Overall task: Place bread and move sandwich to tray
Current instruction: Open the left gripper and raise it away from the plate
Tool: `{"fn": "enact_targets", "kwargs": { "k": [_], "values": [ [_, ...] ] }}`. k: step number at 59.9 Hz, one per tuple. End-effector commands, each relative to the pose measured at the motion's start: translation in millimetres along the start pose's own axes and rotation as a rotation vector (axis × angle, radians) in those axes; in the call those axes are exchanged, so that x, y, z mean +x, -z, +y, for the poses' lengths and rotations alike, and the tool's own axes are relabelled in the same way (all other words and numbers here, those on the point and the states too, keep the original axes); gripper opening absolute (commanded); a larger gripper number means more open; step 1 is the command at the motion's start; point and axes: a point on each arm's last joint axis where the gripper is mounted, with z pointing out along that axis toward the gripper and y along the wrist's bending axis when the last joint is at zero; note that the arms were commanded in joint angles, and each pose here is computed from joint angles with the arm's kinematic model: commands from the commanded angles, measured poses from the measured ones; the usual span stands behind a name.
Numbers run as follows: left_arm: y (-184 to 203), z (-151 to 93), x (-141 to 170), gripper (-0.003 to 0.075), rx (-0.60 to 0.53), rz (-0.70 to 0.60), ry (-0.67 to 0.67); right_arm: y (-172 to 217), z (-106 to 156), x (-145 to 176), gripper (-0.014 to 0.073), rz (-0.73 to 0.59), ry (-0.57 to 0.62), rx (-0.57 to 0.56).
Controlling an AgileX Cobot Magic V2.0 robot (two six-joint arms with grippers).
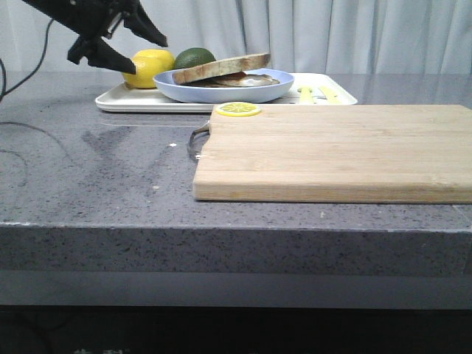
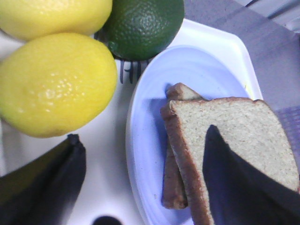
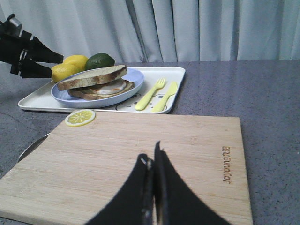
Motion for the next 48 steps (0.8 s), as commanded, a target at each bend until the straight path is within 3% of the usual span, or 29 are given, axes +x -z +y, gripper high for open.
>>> {"fn": "enact_targets", "kwargs": {
  "k": [1,15,25,35,48],
  "values": [
    [69,-75,-25,0.0379,0.148,-0.166,-0.120,1,-1,-14,-0.0069,-0.073,0.001,0.021],
    [91,-96,-29,-0.0020,0.194,-0.201,-0.144,1,-1,-13,-0.0069,-0.066,0.001,0.018],
    [113,-120,-31,-0.0020,0.288,-0.226,-0.143,0,-1,-11,-0.0069,-0.061,0.000,0.019],
    [140,-147,-31,-0.0020,0.310,-0.264,-0.189,0,-1,-11,-0.0069,-0.062,0.000,0.020],
    [167,-168,-30,-0.0020,0.146,-0.330,-0.236,0,-1,-12,-0.0069,-0.068,0.000,0.023]
  ]
}}
